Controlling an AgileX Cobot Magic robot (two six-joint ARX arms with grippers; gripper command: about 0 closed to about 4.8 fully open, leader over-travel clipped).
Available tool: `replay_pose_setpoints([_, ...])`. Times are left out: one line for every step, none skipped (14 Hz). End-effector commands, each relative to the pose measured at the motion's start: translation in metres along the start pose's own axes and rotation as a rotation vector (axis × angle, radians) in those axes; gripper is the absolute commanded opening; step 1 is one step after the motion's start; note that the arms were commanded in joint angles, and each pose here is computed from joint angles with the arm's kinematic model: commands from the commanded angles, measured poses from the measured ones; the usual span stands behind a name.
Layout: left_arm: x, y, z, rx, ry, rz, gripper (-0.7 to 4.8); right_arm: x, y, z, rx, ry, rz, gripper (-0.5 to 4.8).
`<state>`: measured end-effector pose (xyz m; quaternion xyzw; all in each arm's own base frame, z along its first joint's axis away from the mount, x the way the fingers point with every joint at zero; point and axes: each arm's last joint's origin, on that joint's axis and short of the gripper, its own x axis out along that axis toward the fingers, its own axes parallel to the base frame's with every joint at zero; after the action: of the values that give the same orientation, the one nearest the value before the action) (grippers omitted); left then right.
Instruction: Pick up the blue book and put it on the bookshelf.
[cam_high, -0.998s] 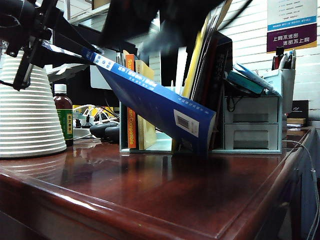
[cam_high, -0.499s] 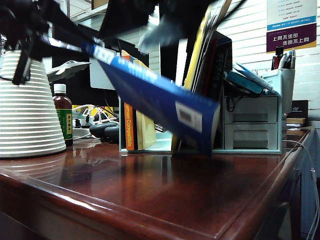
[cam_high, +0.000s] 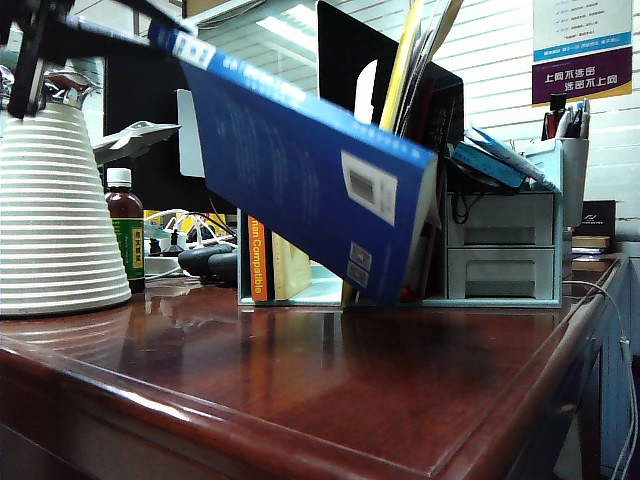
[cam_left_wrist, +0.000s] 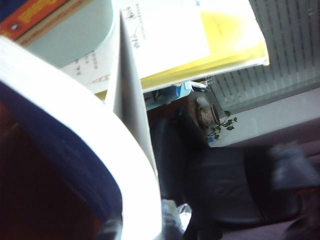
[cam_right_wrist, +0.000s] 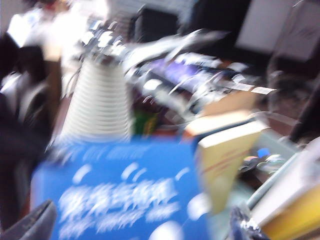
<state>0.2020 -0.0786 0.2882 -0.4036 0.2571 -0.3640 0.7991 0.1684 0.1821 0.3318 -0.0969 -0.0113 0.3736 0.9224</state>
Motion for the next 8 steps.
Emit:
replay_pose_setpoints([-0.005, -0.027, 0.017, 0.085, -0.083, -0.081, -0.07, 0.01, 0.017, -0.009, -0.012, 0.043, 0.125, 4.79])
replay_pose_setpoints([-0.005, -0.031, 0.02, 0.092, -0.099, -0.084, -0.07, 0.016, 0.02, -0.014, -0.014, 0.058, 0.137, 4.79])
replay_pose_setpoints([-0.006, -0.033, 0.022, 0.094, -0.113, -0.079, -0.07, 0.022, 0.027, -0.019, -0.019, 0.075, 0.159, 4.79])
replay_pose_setpoints([-0.006, -0.033, 0.022, 0.09, -0.109, -0.076, -0.07, 0.027, 0.035, -0.022, -0.044, 0.08, 0.181, 4.79])
replay_pose_setpoints([-0.006, -0.032, 0.021, 0.083, -0.103, -0.068, -0.07, 0.03, 0.038, -0.025, -0.07, 0.08, 0.186, 4.79])
replay_pose_setpoints([-0.005, -0.032, 0.02, 0.076, -0.093, -0.062, -0.07, 0.035, 0.04, -0.028, -0.071, 0.085, 0.188, 4.79])
replay_pose_setpoints([-0.005, -0.032, 0.02, 0.073, -0.086, -0.062, -0.07, 0.039, 0.041, -0.033, -0.073, 0.101, 0.189, 4.56])
replay_pose_setpoints([-0.005, -0.032, 0.02, 0.065, -0.086, -0.064, -0.07, 0.042, 0.041, -0.038, -0.077, 0.129, 0.174, 4.22])
